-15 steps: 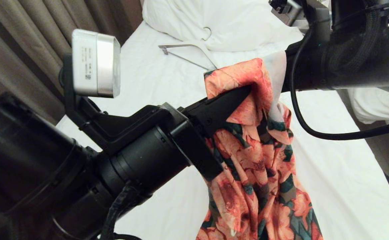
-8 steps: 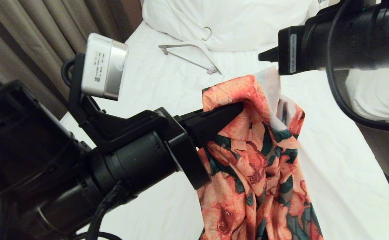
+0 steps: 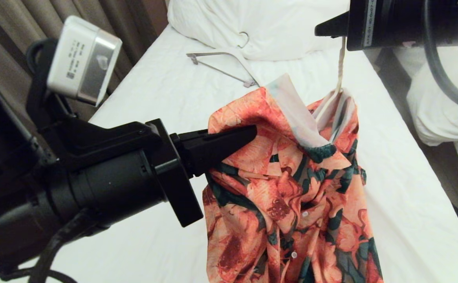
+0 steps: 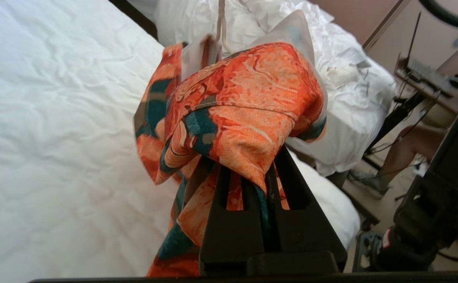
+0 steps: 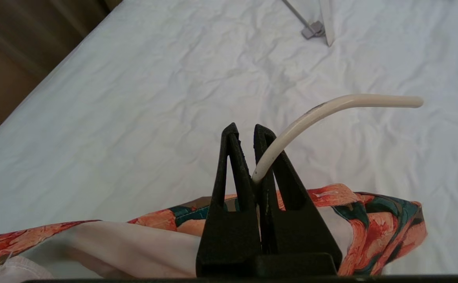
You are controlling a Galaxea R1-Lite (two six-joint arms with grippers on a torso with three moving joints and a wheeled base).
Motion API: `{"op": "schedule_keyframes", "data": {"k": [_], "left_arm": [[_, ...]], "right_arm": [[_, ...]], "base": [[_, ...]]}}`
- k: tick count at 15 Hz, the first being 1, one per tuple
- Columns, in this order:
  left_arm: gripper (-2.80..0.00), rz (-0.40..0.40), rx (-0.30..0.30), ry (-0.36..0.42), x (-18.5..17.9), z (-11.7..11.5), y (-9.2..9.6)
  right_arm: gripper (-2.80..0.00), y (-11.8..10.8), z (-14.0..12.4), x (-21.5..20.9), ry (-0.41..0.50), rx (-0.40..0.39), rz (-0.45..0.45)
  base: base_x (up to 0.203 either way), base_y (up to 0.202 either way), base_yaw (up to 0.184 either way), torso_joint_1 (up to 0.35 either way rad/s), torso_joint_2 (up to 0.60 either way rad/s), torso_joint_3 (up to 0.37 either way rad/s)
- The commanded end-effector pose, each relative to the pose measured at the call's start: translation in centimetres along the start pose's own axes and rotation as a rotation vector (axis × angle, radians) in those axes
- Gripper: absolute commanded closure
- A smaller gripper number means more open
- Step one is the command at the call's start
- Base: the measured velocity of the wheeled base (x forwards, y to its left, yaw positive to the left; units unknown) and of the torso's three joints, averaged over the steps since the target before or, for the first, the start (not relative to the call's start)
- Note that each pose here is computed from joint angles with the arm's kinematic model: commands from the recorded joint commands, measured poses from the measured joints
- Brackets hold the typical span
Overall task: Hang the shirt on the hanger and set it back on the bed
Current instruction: Take the clothes hanger out of the clothes
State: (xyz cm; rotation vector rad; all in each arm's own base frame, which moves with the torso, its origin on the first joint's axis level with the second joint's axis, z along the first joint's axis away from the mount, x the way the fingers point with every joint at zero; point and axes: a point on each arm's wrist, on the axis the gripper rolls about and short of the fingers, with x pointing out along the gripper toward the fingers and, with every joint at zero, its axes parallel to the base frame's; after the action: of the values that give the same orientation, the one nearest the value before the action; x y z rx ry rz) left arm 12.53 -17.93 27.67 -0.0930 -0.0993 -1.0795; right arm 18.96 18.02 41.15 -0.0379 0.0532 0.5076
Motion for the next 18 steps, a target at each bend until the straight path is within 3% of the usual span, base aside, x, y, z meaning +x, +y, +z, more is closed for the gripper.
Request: {"op": "schedule_keyframes", "data": {"k": [1,3,7,8,9,14,16,18], "left_arm": [[0.00,-0.003,0.008,0.014,-0.6,0.6,-0.2],[0.00,-0.026,0.002,0.031,-0.4,0.4,-0.9],[0.00,0.006,-0.001,0.077,0.9,-0.9,-0.9],[-1.08,0.006,0.008,0.084,1.0,-1.0,-0.9],[-2.80,0.007,0.020,0.097,1.2,-1.4,-0.8],[-2.80,0.017,0.025,0.103,1.4,-1.4,-0.8],[-2.80,-0.001,0.022,0.099,1.4,-1.3,-1.4],[-2.80,0.034,0.023,0.105,1.8,-1.5,-2.0]], "right_arm": [[0.00,0.2,0.4,-0.3,-0.015,-0.003,0.004],[0.00,0.9,0.4,-0.4,-0.014,-0.006,0.023],[0.00,1.6,-0.1,-0.1,0.003,-0.007,0.048],[0.00,1.7,-0.1,-0.1,0.005,-0.005,0.051],[0.00,1.7,-0.2,-0.1,0.008,-0.005,0.051],[0.00,1.0,-0.1,0.0,0.002,-0.004,0.023],[0.00,0.8,-0.6,0.4,0.021,-0.007,0.013],[0.00,0.9,-1.1,0.6,0.039,-0.012,0.014]], "base": [[0.000,0.000,0.000,0.000,0.00,0.000],[0.000,0.000,0.000,0.000,0.00,0.000],[0.000,0.000,0.000,0.000,0.00,0.000],[0.000,0.000,0.000,0.000,0.00,0.000],[0.000,0.000,0.000,0.000,0.00,0.000],[0.000,0.000,0.000,0.000,0.00,0.000],[0.000,0.000,0.000,0.000,0.00,0.000],[0.000,0.000,0.000,0.000,0.00,0.000]]}}
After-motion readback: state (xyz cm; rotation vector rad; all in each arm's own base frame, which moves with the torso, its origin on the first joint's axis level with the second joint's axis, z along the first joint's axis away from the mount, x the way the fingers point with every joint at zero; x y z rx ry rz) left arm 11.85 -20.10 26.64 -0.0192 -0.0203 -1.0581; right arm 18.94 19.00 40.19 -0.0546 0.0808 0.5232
